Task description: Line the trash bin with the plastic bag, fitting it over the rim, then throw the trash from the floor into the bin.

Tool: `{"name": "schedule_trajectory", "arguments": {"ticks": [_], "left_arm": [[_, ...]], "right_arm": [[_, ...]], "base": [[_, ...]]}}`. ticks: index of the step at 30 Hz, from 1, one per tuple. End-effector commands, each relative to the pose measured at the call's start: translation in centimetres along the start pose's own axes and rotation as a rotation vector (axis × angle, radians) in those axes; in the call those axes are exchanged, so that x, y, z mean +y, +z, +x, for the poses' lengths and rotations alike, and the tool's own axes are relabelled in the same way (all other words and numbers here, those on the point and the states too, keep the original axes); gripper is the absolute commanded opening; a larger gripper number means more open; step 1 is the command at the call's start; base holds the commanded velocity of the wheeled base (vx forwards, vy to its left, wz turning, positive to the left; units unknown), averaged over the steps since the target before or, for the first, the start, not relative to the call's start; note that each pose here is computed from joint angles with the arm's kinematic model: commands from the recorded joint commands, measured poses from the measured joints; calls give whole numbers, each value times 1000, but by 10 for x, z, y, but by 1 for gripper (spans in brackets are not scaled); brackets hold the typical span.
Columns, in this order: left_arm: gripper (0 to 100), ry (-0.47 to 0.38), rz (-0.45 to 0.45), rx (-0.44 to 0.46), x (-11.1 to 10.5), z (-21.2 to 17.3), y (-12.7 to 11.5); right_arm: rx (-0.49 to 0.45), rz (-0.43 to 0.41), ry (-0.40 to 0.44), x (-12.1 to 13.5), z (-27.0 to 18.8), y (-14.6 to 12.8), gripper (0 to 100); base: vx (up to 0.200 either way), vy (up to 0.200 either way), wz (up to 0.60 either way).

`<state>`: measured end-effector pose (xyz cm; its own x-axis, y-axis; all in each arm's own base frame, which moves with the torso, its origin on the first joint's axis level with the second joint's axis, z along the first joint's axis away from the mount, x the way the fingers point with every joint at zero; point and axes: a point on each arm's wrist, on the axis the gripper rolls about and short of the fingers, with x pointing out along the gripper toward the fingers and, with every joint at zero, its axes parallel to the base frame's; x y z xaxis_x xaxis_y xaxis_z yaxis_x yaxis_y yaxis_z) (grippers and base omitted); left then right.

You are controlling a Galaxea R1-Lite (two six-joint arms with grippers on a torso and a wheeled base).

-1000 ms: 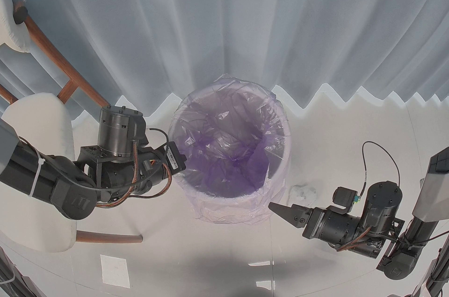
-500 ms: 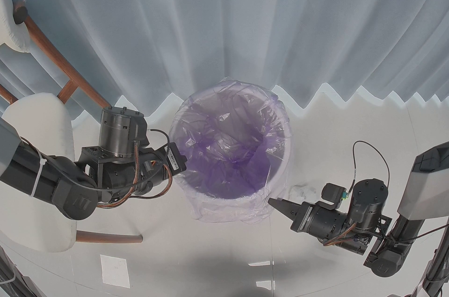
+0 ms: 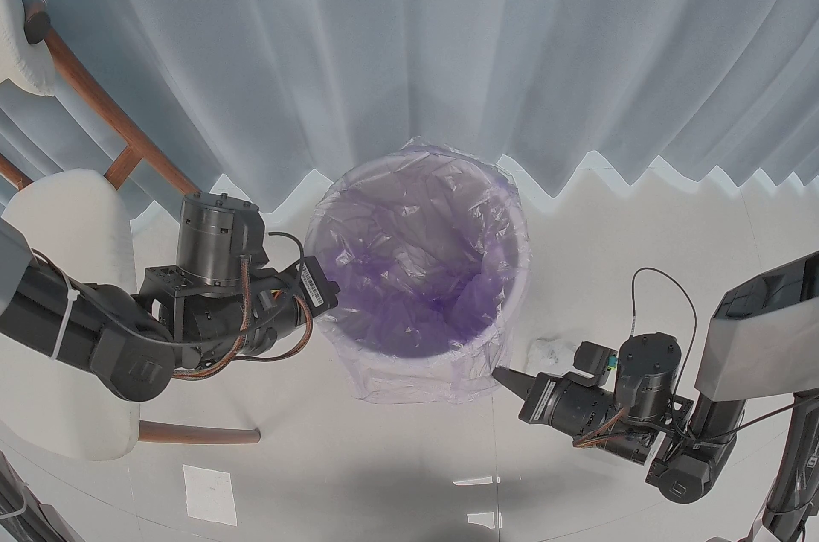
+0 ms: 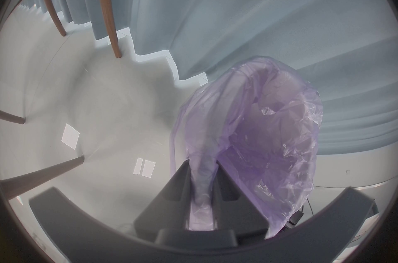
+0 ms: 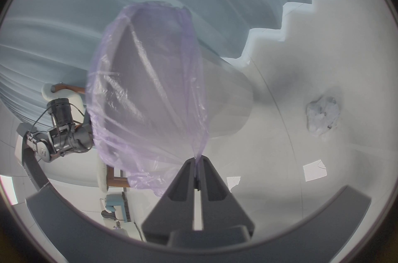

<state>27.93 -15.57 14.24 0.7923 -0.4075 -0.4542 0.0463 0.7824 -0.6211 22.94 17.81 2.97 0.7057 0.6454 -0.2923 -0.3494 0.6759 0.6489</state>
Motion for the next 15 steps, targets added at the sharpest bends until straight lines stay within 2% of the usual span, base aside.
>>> {"name": "schedule_trajectory", "arguments": {"ticks": [1,13,14,15], "left_arm": [[0,-11,-4,-9,-2,-5,2],[0,14,-3,20,-1,-14,1],[0,14,-2,24,-1,-14,1],[0,13,0,27,-2,-14,0]], "right_arm": [[-17,-3,-5,-5,8,1,0],[-118,-28,-62,-25,19,24,0],[-117,-28,-64,-25,18,24,100],[-113,-29,-68,-26,17,22,100]], "base": [[0,0,0],[0,0,0],[0,0,0],[0,0,0]]}}
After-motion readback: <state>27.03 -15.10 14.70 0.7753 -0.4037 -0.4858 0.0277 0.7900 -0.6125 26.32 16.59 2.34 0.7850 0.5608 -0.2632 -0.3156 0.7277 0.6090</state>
